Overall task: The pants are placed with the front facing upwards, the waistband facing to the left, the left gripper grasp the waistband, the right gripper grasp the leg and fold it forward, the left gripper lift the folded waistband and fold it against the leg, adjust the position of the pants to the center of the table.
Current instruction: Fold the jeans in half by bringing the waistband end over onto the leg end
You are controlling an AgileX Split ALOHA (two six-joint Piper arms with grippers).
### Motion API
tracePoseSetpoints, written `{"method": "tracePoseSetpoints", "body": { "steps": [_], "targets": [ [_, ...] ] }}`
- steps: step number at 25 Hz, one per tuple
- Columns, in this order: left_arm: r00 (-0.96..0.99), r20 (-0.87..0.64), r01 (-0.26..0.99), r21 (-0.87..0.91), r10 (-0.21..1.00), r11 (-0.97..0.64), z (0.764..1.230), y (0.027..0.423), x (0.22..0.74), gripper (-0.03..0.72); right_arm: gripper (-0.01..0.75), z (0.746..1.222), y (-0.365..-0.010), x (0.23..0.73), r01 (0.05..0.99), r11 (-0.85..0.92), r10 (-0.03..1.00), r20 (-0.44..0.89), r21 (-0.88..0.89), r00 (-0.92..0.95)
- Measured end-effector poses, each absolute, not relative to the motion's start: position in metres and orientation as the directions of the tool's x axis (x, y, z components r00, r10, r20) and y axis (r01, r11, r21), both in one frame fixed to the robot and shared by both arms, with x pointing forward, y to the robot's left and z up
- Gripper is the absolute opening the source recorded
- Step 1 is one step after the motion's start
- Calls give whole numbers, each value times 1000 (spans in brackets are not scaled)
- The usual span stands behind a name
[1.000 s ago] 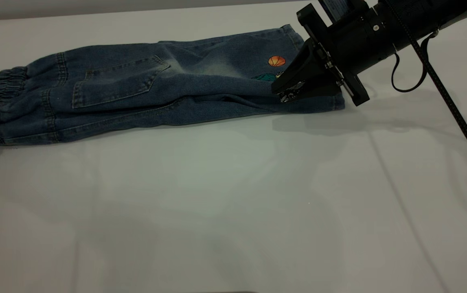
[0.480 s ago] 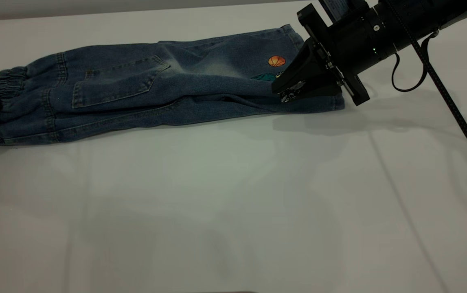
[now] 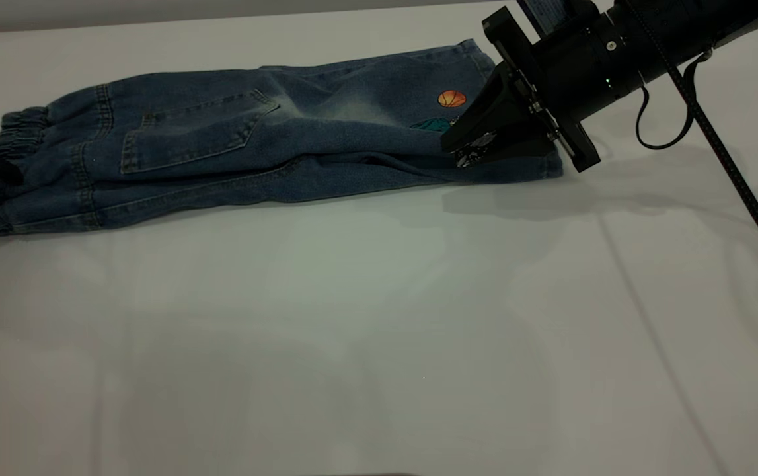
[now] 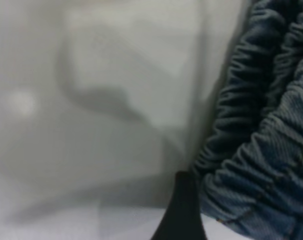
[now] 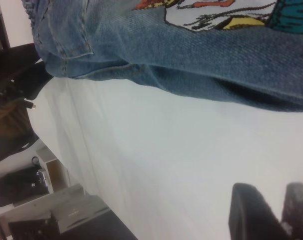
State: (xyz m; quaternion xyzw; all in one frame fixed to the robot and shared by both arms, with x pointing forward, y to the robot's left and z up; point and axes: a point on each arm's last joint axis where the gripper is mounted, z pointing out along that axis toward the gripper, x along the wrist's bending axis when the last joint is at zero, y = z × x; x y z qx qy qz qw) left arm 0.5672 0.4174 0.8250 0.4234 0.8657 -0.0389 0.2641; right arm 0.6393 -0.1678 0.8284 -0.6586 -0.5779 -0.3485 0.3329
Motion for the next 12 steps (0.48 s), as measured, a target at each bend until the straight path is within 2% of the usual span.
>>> {"method": "tracePoseSetpoints", "body": {
  "steps": [6,8,12],
  "targets": [
    [-551,-533,708,108,642,698,817,415,569,574,113,828,-168,639,993,-111,529,844,-36,89],
    [-565,-548,694,88,616,715,814,414,570,540,115,828,-168,639,993,-111,529,844,-36,89],
    [-587,-560,673,65,585,737,809,414,571,415,117,828,-168,639,993,-111,529,844,-36,89]
  ]
}}
